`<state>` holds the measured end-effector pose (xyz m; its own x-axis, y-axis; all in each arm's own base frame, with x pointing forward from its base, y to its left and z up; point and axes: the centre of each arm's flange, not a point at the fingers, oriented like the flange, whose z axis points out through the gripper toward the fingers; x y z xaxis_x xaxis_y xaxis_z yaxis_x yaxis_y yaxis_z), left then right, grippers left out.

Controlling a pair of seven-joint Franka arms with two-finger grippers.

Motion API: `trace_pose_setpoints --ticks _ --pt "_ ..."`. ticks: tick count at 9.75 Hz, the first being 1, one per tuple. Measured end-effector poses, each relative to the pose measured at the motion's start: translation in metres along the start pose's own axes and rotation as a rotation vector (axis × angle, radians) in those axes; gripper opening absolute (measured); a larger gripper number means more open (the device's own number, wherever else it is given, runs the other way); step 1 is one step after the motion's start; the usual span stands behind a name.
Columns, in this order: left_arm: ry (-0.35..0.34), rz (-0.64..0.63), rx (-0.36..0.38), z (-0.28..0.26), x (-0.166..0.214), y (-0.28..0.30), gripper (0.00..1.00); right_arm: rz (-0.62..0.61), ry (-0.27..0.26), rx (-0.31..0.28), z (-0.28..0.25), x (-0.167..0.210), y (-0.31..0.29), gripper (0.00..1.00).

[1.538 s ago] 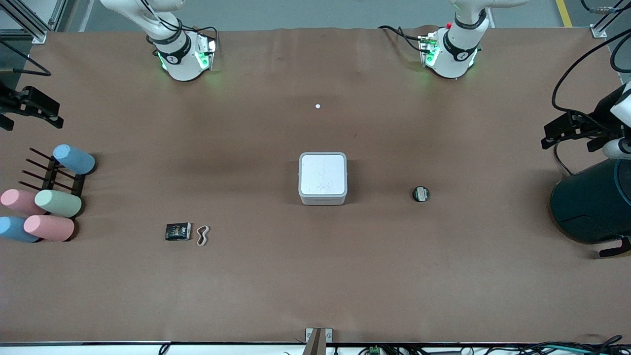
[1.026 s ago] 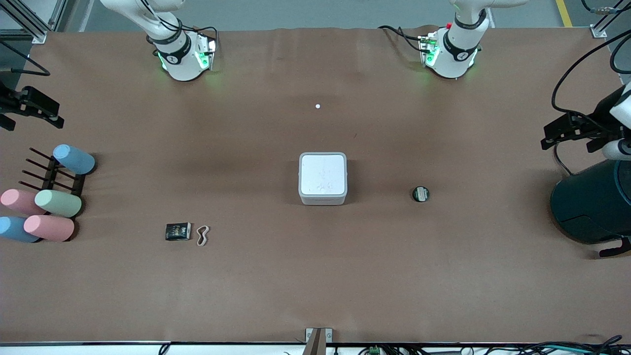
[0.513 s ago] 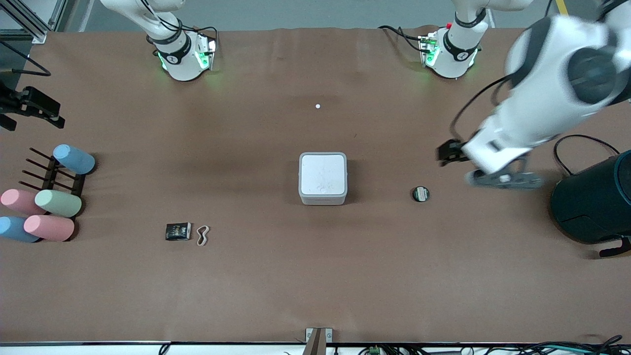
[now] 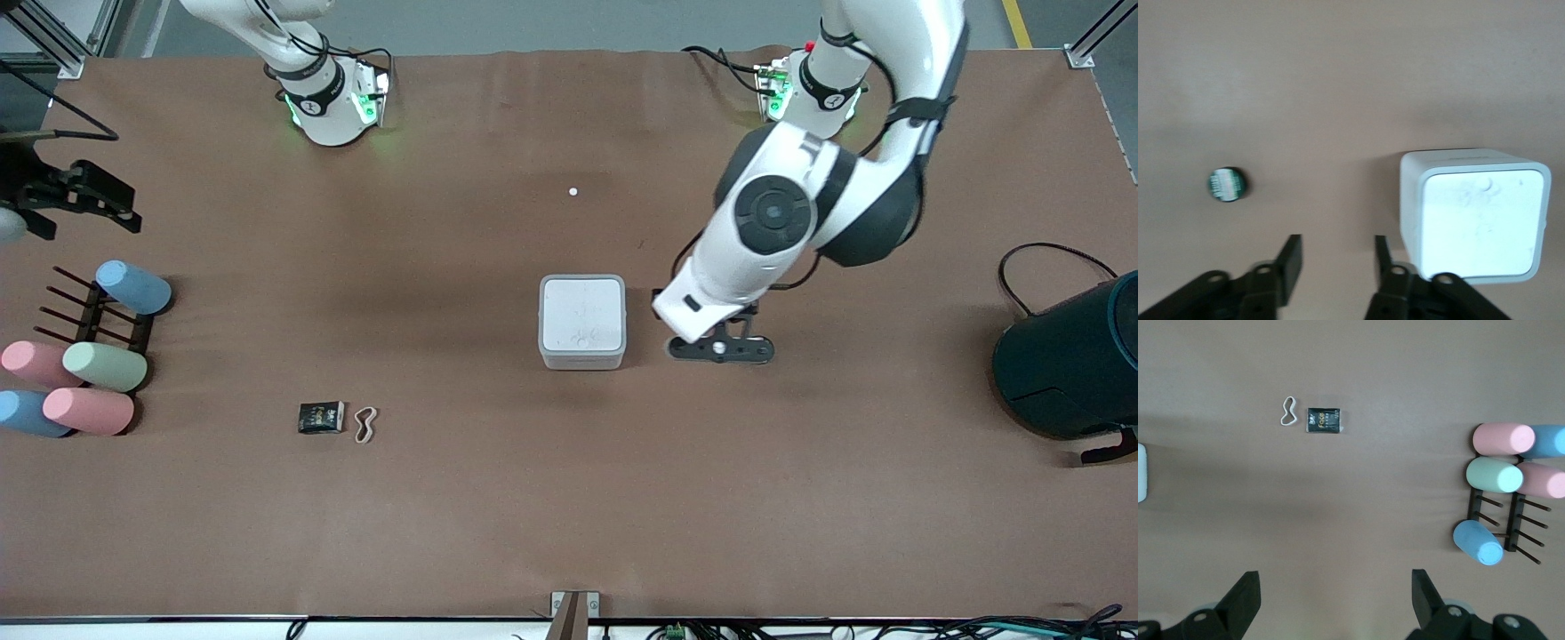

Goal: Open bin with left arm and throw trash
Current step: 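Reach the left gripper to the white bin's lid, then flip the bin lid open with the left gripper while the right gripper reaches the strip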

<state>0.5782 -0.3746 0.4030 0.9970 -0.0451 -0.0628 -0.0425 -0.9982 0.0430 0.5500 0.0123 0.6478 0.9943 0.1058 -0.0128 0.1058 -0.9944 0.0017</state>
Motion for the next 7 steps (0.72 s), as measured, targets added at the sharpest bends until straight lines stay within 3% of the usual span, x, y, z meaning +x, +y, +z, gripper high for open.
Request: trace_pose_setpoints --ticks 3,5,7 --pt "-0.012 -0.031 0.001 0.074 -0.004 0.041 0.01 -0.008 0.022 0.031 0.023 0.022 -0.023 1.0" --pt "0.007 -0.015 -0.02 0.091 -0.007 0.059 0.01 0.001 0.015 0.03 0.053 0.044 -0.048 1.0" --pt "0.038 0.002 -0.053 0.074 -0.008 0.074 0.01 -0.017 0.03 0.031 0.09 0.072 -0.067 0.97"
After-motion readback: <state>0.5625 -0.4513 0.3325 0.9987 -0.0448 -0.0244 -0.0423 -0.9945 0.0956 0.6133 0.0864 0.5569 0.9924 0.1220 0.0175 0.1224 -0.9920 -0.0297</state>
